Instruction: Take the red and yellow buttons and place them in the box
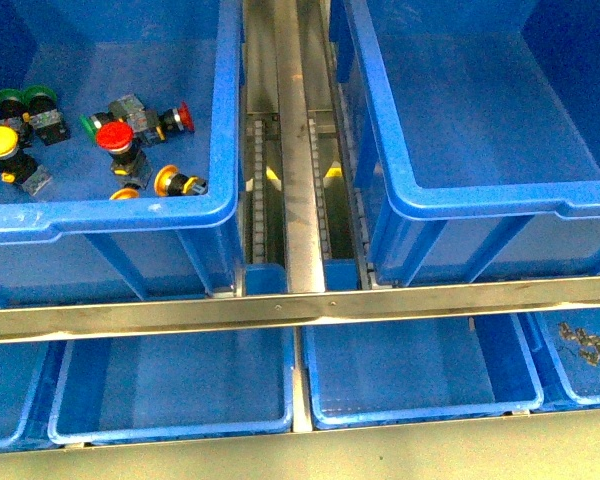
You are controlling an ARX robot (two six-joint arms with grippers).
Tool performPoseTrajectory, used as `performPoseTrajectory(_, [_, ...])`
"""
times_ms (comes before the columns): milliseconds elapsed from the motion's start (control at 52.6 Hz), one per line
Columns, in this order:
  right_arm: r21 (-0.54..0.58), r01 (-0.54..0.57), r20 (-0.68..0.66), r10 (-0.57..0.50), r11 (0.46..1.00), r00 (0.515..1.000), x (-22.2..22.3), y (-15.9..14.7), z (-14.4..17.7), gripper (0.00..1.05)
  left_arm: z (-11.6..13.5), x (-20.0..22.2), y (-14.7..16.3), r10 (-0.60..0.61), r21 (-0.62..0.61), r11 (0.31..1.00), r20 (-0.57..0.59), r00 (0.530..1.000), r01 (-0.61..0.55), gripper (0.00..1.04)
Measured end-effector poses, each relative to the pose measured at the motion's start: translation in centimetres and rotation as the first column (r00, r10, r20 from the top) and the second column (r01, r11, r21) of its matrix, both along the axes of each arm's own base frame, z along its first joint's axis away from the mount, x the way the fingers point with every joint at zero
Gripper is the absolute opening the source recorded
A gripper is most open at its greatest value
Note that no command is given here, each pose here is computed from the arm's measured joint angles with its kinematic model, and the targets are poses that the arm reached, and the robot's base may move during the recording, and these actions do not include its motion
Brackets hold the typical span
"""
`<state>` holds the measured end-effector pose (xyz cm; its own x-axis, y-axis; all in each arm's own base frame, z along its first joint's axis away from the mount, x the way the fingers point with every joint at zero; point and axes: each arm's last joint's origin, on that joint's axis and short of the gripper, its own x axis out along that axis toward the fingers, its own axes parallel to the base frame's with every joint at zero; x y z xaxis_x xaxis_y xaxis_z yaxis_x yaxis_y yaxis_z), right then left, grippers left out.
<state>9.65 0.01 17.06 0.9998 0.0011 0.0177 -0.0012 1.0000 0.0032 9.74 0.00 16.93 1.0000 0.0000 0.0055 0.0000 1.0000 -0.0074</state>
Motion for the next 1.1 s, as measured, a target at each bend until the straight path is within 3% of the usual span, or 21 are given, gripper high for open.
performPoseTrajectory(1102, [0.000,0.000,0.000,0.000,1.000,1.000,0.00,0.00,0.00,0.99,0.00,0.00,0.00,0.000,0.000,1.000,0.000,1.000,0.000,0.97])
